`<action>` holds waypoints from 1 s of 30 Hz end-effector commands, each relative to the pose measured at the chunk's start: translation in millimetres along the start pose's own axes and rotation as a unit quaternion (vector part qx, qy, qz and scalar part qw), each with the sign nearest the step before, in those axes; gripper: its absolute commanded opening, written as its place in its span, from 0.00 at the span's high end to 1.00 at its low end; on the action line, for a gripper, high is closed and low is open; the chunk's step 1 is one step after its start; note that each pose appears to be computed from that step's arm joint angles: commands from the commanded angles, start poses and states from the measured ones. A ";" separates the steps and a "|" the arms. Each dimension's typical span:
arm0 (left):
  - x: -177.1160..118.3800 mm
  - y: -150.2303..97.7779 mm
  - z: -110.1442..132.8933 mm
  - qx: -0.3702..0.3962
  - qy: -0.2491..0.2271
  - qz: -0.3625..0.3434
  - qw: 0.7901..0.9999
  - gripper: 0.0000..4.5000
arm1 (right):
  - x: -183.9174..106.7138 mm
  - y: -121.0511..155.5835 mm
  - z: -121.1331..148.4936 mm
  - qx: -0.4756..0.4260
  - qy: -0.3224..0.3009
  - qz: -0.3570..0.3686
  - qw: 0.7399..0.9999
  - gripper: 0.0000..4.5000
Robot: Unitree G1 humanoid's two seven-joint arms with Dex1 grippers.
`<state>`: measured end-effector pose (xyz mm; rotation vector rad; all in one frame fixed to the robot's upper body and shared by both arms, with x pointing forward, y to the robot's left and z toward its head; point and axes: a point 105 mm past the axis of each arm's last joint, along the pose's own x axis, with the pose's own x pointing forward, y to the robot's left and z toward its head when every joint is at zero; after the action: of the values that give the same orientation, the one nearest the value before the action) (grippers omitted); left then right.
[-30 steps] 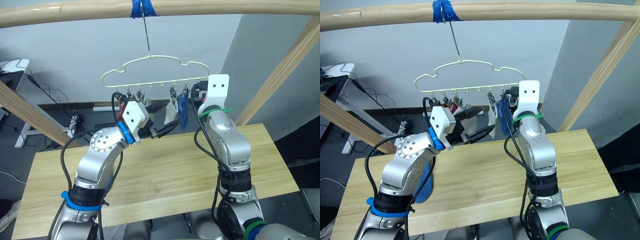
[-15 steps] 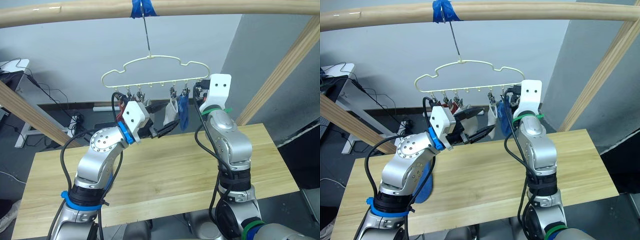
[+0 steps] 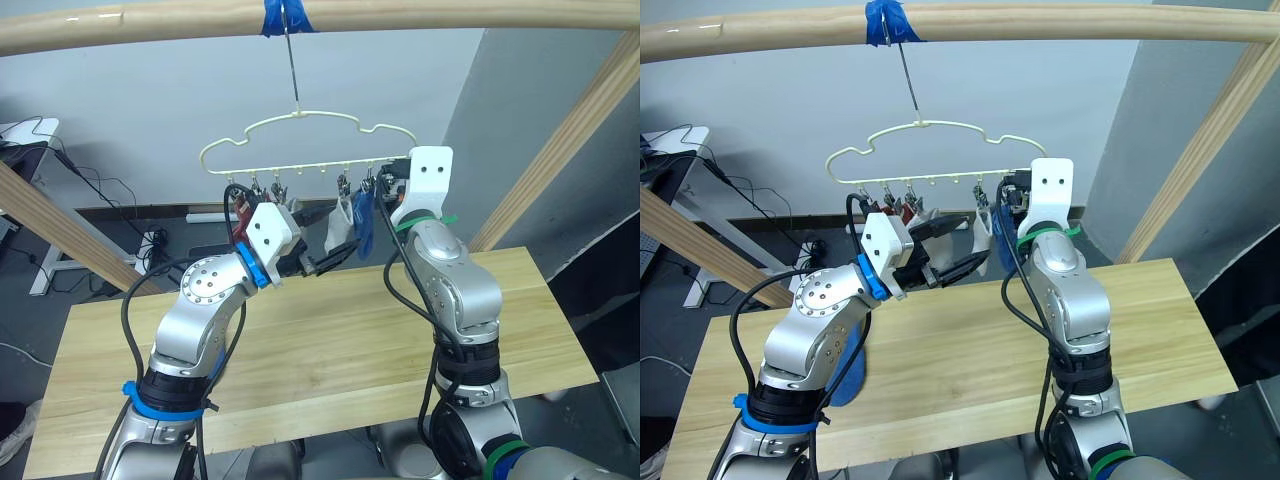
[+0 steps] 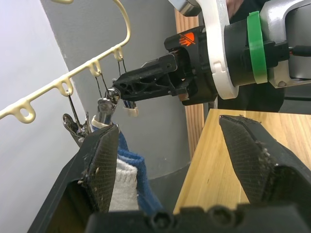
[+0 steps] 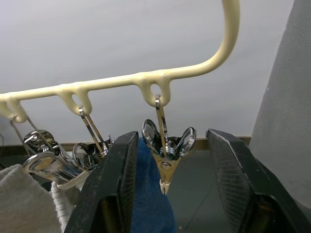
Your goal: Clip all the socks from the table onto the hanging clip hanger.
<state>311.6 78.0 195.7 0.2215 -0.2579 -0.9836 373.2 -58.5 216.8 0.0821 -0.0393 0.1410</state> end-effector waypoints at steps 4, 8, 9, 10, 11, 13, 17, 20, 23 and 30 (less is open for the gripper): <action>0.7 -0.8 10.1 0.018 -0.014 -0.005 1.000 0.19 | -2.6 14.1 14.3 0.018 -0.031 0.023 0.999 0.49; 0.8 -0.8 10.1 0.018 -0.014 -0.005 1.000 0.19 | -2.0 14.7 14.9 0.020 -0.032 0.024 0.999 0.49; 0.8 -0.8 10.1 0.018 -0.014 -0.005 1.000 0.19 | -2.0 14.7 14.9 0.020 -0.032 0.024 0.999 0.49; 0.8 -0.9 10.0 0.018 -0.013 -0.006 1.000 0.19 | -1.9 15.0 15.1 0.021 -0.033 0.025 0.999 0.49; 0.9 -1.0 9.9 0.018 -0.013 -0.006 1.000 0.19 | -1.7 15.4 15.4 0.021 -0.034 0.026 0.999 0.53; 1.1 -1.2 9.8 0.018 -0.013 -0.006 1.000 0.19 | -1.4 16.0 15.6 0.023 -0.034 0.028 0.999 0.62; 1.2 -1.4 9.1 0.018 -0.012 -0.006 1.000 0.19 | -0.5 16.5 16.9 0.025 -0.037 0.031 0.999 0.92; 0.5 -1.4 8.0 0.017 -0.010 -0.005 1.000 0.19 | 0.0 16.8 17.6 0.026 -0.039 0.032 0.998 0.99; -0.8 -1.1 6.8 0.017 -0.009 -0.003 1.000 0.19 | 0.3 16.9 18.4 0.026 -0.041 0.034 0.998 0.99; -12.8 5.3 -12.6 0.006 0.018 0.064 0.998 0.19 | 0.9 14.7 21.1 0.025 -0.047 0.034 0.998 0.99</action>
<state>314.3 87.3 180.1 0.2217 -0.2125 -0.9027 375.4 -54.4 218.6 0.0996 -0.0661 0.1704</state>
